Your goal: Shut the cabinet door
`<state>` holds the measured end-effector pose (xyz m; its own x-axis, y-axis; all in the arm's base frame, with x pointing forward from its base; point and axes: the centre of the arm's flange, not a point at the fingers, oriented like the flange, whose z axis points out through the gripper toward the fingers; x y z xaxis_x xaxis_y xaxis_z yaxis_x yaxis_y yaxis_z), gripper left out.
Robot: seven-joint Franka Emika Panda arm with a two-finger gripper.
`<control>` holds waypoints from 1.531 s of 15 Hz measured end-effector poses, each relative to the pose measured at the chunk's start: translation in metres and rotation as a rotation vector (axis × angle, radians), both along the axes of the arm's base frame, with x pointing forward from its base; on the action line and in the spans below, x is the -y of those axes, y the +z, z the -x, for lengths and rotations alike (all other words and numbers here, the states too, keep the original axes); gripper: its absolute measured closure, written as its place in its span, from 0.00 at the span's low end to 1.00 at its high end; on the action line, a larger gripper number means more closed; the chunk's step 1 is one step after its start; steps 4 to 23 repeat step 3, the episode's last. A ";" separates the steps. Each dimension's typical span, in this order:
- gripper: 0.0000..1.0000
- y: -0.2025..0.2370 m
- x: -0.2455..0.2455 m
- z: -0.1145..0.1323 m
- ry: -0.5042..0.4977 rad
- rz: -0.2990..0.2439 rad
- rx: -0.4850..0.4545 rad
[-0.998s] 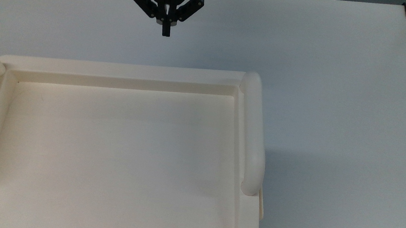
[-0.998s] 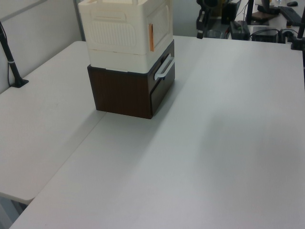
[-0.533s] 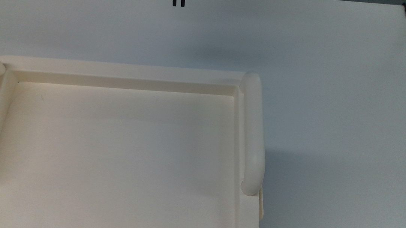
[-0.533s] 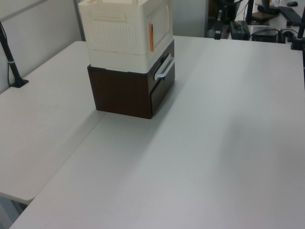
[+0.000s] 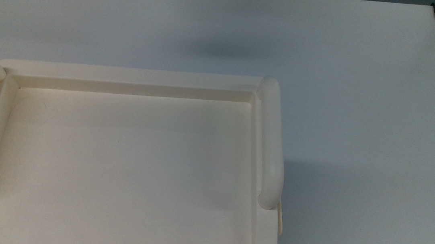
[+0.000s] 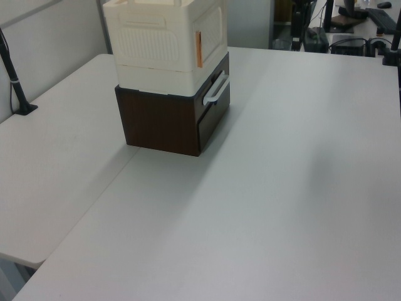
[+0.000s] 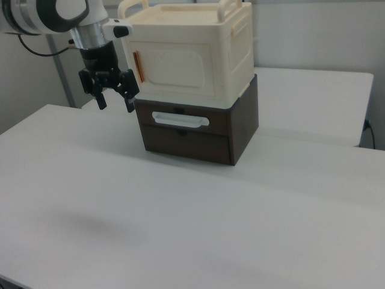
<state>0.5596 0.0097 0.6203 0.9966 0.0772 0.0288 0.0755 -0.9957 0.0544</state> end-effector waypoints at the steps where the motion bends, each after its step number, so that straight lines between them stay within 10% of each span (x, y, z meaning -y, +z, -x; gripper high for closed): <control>1: 0.00 0.000 0.003 0.000 -0.005 0.000 0.000; 23: 0.00 0.000 0.010 0.000 -0.018 0.000 0.000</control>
